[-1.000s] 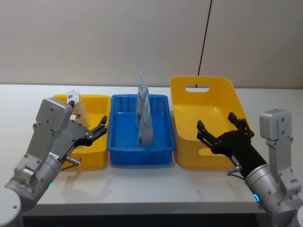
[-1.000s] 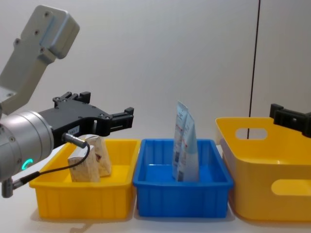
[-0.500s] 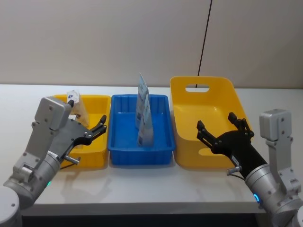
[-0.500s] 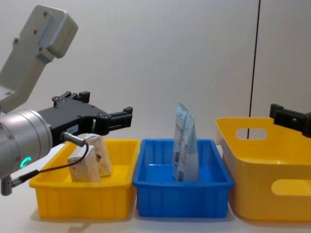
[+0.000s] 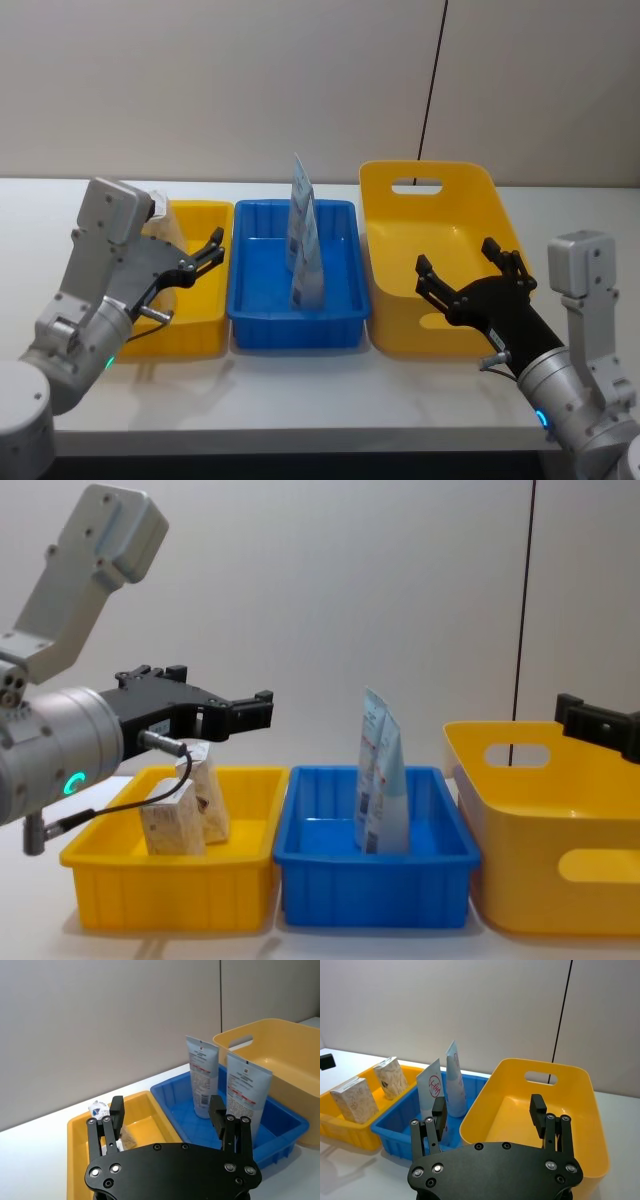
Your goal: Bimanual collaborative sorting of washing and personal care products
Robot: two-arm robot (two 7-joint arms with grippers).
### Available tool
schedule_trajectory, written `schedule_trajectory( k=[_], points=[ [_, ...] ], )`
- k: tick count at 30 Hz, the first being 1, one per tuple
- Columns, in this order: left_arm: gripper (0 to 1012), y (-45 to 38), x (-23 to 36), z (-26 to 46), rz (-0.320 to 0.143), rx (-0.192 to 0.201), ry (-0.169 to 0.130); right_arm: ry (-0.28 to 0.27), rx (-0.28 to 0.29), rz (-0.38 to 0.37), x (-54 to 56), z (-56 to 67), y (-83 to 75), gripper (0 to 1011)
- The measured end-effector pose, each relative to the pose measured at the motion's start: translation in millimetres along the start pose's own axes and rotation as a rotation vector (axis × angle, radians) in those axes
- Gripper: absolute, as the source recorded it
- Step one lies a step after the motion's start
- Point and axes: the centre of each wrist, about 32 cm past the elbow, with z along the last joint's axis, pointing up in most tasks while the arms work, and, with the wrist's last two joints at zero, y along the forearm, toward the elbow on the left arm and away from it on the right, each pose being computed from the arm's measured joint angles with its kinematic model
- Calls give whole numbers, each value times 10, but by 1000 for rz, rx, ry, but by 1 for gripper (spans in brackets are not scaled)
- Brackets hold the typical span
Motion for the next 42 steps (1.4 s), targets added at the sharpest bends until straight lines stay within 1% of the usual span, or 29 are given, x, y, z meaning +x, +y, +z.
schedule_trajectory(
  k=[3,6,12,13,17,19,20,25,26,30,32,33,36,38,42],
  points=[
    [1001,-59,-2,24,14,16,16,0,0,0,0,0,0,1000],
    [1001,-127,-15,56,35,39,38,0,0,0,0,0,0,1000],
    [1001,-196,-37,87,73,75,67,0,0,0,0,0,0,1000],
    [1001,-211,-46,93,84,85,77,0,0,0,0,0,0,1000],
    [1001,-232,-63,110,112,114,96,0,0,0,0,0,0,1000],
    [1001,-238,-66,117,123,124,103,0,0,0,0,0,0,1000],
    [1001,-238,-71,119,134,139,110,0,0,0,0,0,0,1000],
    [1001,-227,-87,139,160,176,128,0,0,0,0,0,0,1000],
    [1001,-221,-89,145,166,188,132,0,0,0,0,0,0,1000],
    [1001,-206,-91,156,179,218,137,0,0,0,0,0,0,1000],
    [1001,-193,-89,169,187,243,141,0,0,0,0,0,0,1000],
    [1001,-193,-89,169,187,243,141,0,0,0,0,0,0,1000],
    [1001,-182,-83,183,193,275,143,0,0,0,0,0,0,1000],
    [1001,-180,-81,189,193,286,144,0,0,0,0,0,0,1000],
    [1001,-180,-73,195,193,322,148,0,0,0,0,0,0,1000]
  ],
)
